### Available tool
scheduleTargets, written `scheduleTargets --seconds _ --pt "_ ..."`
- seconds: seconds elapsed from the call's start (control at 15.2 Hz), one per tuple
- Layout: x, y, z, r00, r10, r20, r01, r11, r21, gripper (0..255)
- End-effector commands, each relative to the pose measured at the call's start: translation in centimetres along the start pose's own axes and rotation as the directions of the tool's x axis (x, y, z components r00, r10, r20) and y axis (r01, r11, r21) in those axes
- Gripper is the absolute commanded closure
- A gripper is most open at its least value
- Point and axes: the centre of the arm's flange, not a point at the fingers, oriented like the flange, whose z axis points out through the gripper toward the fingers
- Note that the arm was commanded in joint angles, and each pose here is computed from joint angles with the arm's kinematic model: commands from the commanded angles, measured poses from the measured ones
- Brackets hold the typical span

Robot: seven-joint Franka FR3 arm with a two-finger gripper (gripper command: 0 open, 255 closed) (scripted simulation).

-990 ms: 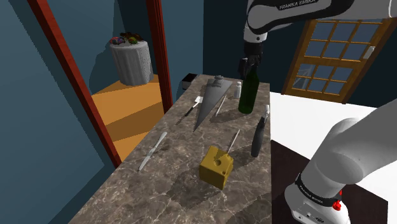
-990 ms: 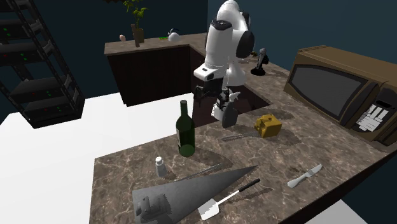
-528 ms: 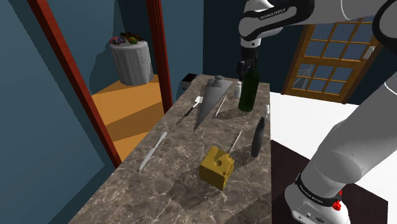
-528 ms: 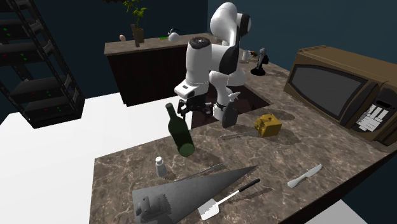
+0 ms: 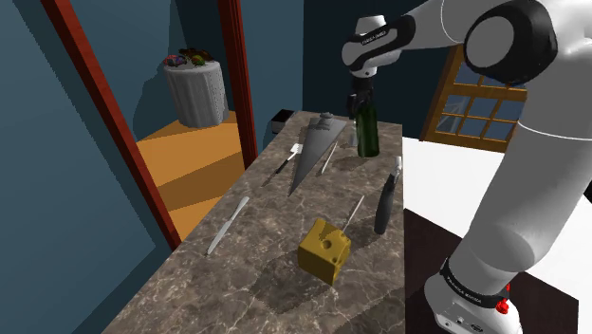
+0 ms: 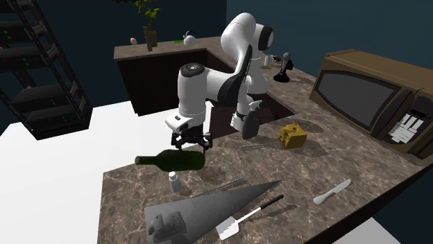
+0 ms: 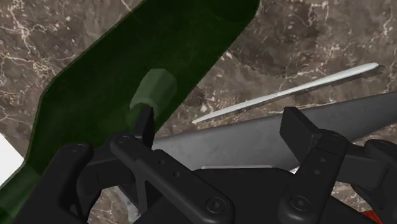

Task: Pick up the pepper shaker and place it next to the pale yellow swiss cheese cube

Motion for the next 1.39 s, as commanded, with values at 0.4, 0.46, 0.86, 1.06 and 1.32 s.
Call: scheduleTargets --seconds 0.4,0.46,0.86,1.06,1.32 --pt "5.3 6.6 6.8 0.995 -0.032 0.089 0.028 0.999 0.044 0" --pt "6.0 7.5 7.6 0.995 -0.036 0.092 0.032 0.998 0.046 0" --pt "6.0 7.6 10.5 0.995 -0.037 0.093 0.033 0.998 0.046 0" --pt "5.9 7.5 11.8 0.995 -0.037 0.093 0.033 0.998 0.046 0" --pt "5.9 7.5 11.8 0.995 -0.037 0.093 0.033 0.998 0.046 0"
